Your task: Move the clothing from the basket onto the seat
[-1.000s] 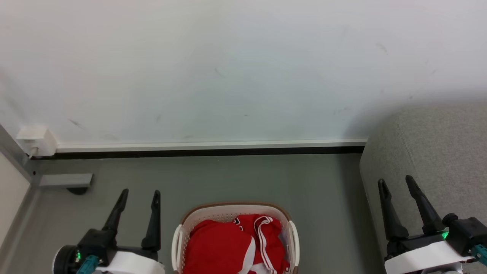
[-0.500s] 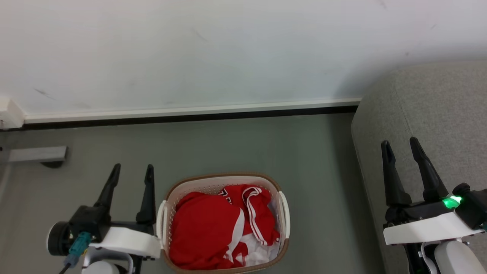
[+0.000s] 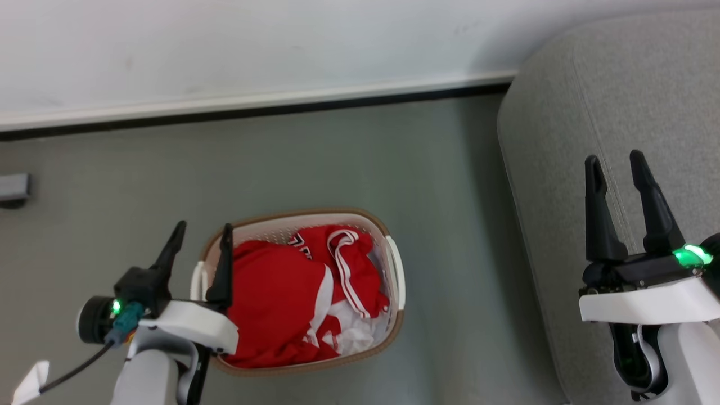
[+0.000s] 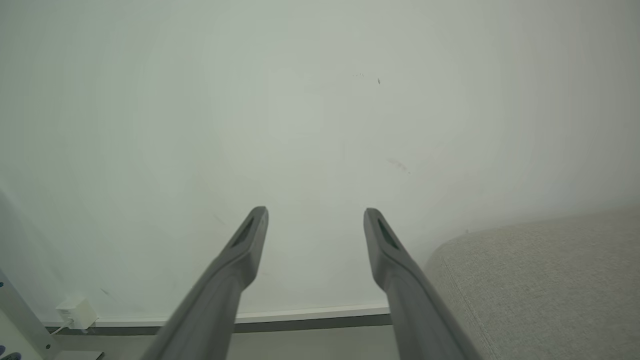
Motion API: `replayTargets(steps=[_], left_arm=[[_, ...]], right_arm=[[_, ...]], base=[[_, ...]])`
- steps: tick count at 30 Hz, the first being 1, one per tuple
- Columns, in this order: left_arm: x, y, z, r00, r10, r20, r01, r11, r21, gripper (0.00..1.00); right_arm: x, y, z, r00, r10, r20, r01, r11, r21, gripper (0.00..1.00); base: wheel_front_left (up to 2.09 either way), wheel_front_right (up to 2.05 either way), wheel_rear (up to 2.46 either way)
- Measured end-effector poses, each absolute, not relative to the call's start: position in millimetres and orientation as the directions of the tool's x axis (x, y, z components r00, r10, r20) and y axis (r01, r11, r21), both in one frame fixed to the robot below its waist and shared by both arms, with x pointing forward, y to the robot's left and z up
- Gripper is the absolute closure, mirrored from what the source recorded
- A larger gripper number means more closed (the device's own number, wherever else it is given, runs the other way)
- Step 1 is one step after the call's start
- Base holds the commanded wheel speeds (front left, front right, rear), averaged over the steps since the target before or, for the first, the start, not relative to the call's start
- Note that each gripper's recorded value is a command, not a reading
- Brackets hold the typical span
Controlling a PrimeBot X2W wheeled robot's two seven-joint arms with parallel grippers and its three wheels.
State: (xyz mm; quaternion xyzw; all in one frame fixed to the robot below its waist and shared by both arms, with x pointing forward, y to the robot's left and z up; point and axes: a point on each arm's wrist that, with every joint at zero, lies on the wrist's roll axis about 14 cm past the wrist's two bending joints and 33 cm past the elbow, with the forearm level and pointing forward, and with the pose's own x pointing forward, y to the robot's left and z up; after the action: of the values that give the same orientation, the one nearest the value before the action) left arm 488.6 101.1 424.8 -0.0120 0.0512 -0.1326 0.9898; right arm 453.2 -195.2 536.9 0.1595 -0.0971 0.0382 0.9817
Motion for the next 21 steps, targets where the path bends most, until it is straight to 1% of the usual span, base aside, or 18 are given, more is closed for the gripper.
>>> replayTargets(steps=[4, 6, 12, 15, 21], left_arm=[[501, 91, 396, 0.939, -0.301, -0.164, 0.297, 0.954, -0.046, 0.00], [505, 87, 380, 0.932, -0.304, -0.199, 0.293, 0.953, -0.080, 0.00], [510, 65, 332, 0.876, -0.369, -0.310, 0.352, 0.929, -0.110, 0.00], [511, 59, 301, 0.830, -0.389, -0.399, 0.377, 0.919, -0.113, 0.00], [503, 43, 241, 0.693, -0.428, -0.581, 0.441, 0.888, -0.128, 0.00]], right_arm=[[461, -202, 530, 0.981, 0.025, 0.193, -0.084, 0.950, 0.300, 0.00], [464, -206, 526, 0.982, 0.016, 0.186, -0.072, 0.952, 0.297, 0.00], [474, -216, 519, 0.984, -0.011, 0.179, -0.041, 0.957, 0.287, 0.00], [480, -220, 516, 0.984, -0.021, 0.178, -0.031, 0.958, 0.286, 0.00], [492, -222, 509, 0.984, -0.025, 0.177, -0.026, 0.959, 0.281, 0.00]], base=[[0.00, 0.00, 0.00], [0.00, 0.00, 0.00], [0.00, 0.00, 0.00], [0.00, 0.00, 0.00], [0.00, 0.00, 0.00]])
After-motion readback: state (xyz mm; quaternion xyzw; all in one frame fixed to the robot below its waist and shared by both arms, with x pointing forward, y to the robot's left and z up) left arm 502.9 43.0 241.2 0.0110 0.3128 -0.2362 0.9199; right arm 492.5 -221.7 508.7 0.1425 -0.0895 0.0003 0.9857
